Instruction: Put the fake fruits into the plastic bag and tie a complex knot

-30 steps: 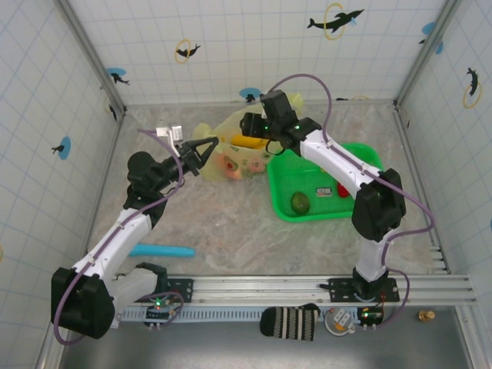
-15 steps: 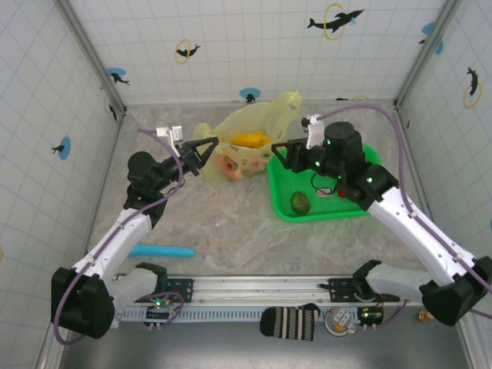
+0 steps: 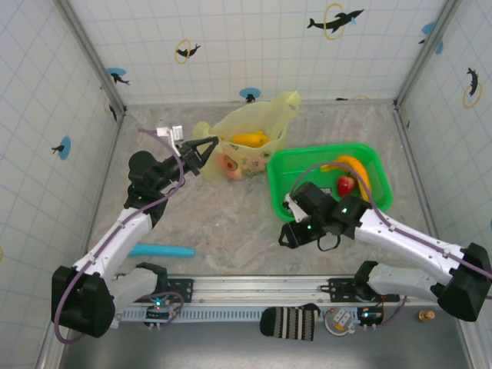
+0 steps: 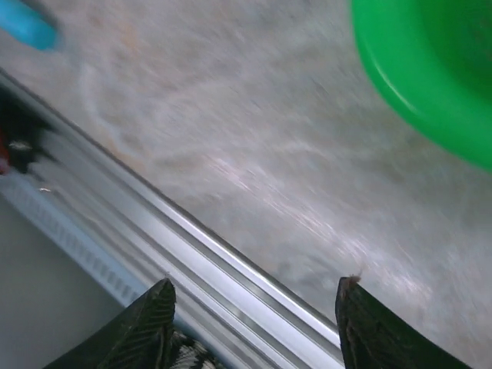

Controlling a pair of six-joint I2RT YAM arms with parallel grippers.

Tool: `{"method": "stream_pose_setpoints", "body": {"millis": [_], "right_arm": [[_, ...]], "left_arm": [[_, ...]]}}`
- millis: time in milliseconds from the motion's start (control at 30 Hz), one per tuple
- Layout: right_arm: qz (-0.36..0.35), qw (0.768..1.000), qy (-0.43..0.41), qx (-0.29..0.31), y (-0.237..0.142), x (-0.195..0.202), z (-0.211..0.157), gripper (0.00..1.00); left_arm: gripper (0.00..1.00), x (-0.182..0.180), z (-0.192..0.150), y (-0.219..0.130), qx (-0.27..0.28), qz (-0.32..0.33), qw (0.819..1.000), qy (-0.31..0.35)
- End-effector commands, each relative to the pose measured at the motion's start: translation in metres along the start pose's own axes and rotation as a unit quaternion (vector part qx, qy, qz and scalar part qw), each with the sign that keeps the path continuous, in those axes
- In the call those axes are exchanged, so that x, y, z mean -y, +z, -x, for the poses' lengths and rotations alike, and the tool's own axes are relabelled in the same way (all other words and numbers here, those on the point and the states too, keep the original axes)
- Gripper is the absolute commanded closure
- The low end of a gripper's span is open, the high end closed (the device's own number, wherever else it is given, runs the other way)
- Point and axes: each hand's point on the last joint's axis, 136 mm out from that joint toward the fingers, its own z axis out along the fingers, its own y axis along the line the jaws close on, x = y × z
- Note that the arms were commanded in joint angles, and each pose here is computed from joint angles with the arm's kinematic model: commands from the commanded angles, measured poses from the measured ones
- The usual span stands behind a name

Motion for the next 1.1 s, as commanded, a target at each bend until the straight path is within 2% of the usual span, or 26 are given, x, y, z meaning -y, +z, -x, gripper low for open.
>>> {"method": "stream_pose_setpoints", "body": {"millis": [0,67,167,267,433,500,567,767,933,1067], "right_arm": [[-0.125,0.991,0.052,0.023,0.007,0.053,-0.002,0.33],[-0.137,0.986,0.079,0.053,0.015,0.063,0.010,0.27],[-0.121,0.982,0.098,0.108,0.025,0.058,0.036,0.17],[-0.151,0.970,0.122,0.148,0.027,0.068,0.056,0.10],[-0.264,0.927,0.180,0.195,0.001,0.123,0.079,0.07],[-0.269,0.917,0.206,0.211,-0.007,0.144,0.090,0.07],[-0.248,0.915,0.225,0.224,-0.009,0.157,0.105,0.08],[-0.247,0.908,0.247,0.230,-0.006,0.190,0.151,0.07],[-0.277,0.887,0.295,0.222,-0.006,0.236,0.167,0.05],[-0.324,0.867,0.295,0.238,-0.022,0.263,0.181,0.05]], "left_arm": [[1.00,0.002,0.000,-0.002,0.002,0.004,1.000,0.017],[1.00,0.002,0.000,-0.002,0.003,0.004,1.000,0.017],[1.00,0.002,0.001,-0.003,0.004,0.006,1.000,0.020],[1.00,0.003,0.003,-0.004,0.006,0.010,1.000,0.025],[1.00,0.003,0.006,-0.005,0.009,0.018,0.999,0.031],[1.00,0.004,0.007,-0.006,0.011,0.017,0.999,0.033],[1.00,0.006,0.009,-0.006,0.012,0.016,0.999,0.034],[1.00,0.004,0.010,-0.006,0.012,0.021,0.999,0.033],[1.00,0.003,0.011,-0.006,0.011,0.026,0.999,0.034],[1.00,0.002,0.012,-0.007,0.012,0.028,0.999,0.033]]}}
